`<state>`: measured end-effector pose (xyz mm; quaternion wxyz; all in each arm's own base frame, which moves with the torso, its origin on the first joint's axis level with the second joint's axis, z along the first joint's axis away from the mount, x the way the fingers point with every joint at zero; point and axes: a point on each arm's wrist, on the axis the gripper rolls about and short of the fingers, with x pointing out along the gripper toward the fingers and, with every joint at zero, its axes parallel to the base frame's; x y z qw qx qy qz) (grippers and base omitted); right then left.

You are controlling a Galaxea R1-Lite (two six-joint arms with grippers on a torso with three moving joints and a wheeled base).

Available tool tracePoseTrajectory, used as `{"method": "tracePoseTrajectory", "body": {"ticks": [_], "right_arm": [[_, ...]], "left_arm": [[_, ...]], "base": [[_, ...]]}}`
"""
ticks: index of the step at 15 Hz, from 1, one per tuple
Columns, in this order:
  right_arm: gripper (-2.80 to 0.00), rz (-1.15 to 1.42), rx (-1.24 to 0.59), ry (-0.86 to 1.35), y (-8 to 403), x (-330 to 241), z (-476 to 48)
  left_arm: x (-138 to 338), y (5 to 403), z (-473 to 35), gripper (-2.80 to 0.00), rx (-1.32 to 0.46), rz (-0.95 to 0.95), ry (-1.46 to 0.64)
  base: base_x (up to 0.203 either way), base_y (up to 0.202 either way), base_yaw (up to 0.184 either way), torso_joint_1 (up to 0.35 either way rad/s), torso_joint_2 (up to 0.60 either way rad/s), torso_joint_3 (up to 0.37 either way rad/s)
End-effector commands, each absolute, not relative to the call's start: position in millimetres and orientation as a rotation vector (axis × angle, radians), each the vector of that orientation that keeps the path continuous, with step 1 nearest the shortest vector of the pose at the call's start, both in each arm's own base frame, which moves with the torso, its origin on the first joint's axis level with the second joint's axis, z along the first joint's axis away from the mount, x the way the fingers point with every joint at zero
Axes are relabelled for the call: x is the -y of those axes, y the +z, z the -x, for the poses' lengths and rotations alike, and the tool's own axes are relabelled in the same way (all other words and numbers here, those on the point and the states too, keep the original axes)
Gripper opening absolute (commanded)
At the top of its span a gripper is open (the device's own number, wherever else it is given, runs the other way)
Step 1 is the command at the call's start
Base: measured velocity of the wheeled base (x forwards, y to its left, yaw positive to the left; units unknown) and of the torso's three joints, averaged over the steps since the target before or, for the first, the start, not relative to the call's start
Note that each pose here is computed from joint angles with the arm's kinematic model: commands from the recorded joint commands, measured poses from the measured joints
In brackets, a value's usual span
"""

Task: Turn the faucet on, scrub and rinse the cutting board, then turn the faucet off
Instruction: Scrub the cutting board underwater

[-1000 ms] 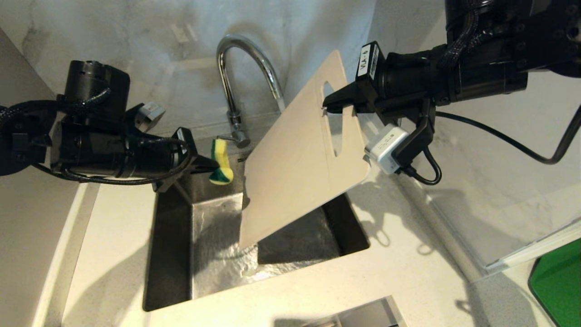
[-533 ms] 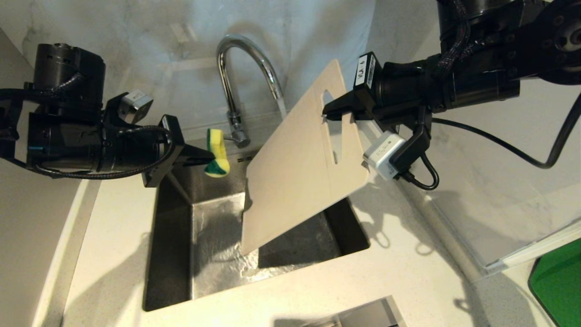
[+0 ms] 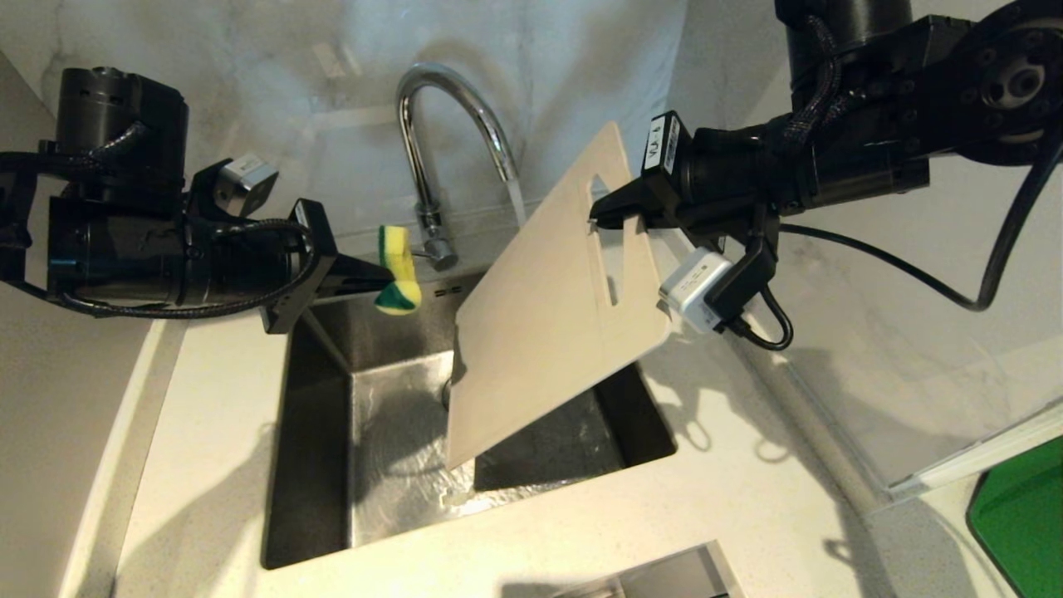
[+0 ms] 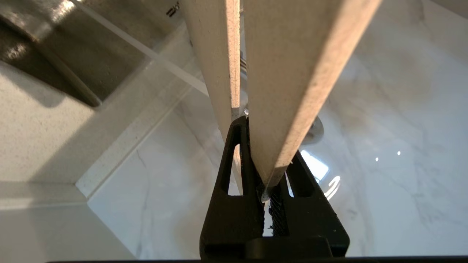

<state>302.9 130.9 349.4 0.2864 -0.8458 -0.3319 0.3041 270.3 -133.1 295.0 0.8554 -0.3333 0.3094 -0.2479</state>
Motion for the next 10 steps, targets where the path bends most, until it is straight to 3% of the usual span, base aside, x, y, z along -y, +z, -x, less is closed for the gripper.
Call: {"method": "tracePoseTrajectory", "body": {"ticks": [1,10], "right_arm": [[-2.80,2.266,0.891,0.831,342.6,-134.9,-313.0],[-2.80,2.255,0.935,0.696,340.2,-135.9,-343.3]], "left_arm": [[134.1,293.2,-271.0,-2.80,-0.659,0.703,-0.519],[137.3,292.0,-269.9,-2.80,-0.666,0.698,-0.529]], "base": [[0.000,0.000,0.000,0.000,0.00,0.000],[0.000,0.000,0.000,0.000,0.00,0.000]]}}
